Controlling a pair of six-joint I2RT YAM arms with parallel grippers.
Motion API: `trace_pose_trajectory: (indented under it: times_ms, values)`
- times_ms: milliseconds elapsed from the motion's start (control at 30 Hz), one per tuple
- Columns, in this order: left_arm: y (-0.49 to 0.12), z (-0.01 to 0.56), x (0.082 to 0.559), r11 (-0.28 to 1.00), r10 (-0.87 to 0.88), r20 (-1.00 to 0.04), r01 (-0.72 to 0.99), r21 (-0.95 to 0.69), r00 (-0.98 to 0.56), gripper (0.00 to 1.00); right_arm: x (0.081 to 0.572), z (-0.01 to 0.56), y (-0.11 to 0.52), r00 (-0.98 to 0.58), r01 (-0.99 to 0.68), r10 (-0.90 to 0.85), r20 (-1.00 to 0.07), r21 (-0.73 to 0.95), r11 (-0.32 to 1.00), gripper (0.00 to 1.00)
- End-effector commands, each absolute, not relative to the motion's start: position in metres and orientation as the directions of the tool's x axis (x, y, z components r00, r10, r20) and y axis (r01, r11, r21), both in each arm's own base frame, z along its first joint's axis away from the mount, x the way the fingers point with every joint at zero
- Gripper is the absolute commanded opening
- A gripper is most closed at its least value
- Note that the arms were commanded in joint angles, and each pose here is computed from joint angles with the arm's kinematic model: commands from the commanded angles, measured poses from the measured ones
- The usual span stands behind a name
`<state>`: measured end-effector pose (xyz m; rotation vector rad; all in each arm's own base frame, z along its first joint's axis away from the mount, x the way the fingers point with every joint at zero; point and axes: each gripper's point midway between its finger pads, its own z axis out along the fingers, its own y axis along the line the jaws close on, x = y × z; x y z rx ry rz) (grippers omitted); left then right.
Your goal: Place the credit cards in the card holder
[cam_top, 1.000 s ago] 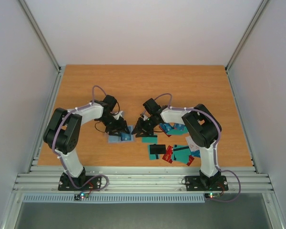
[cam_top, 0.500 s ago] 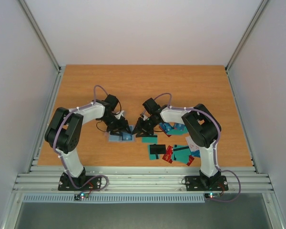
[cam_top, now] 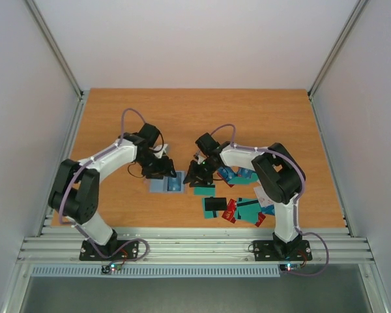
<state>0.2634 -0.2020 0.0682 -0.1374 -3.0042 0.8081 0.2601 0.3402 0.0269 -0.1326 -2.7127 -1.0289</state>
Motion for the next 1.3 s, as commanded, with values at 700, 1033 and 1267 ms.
trace_pose_trajectory:
  times_ms: [700, 1033, 1267]
  values:
    - [-0.095, 0.075, 0.287, 0.974, -0.101, -0.238, -0.047, -0.222, -0.966, 0.90, 0.257, 0.101, 0.291, -1.000, -0.001, 0.001, -0.003, 0.579, 0.815, 0.32]
    - [-0.091, 0.042, 0.288, 0.986, -0.077, -0.163, -0.051, -0.158, -0.984, 0.65, 0.253, 0.098, 0.287, -1.000, 0.014, 0.012, 0.008, 0.571, 0.821, 0.32]
    - [-0.096, 0.031, 0.292, 0.987, -0.054, -0.144, -0.032, -0.155, -0.988, 0.52, 0.255, 0.095, 0.289, -1.000, 0.023, 0.018, 0.014, 0.572, 0.820, 0.32]
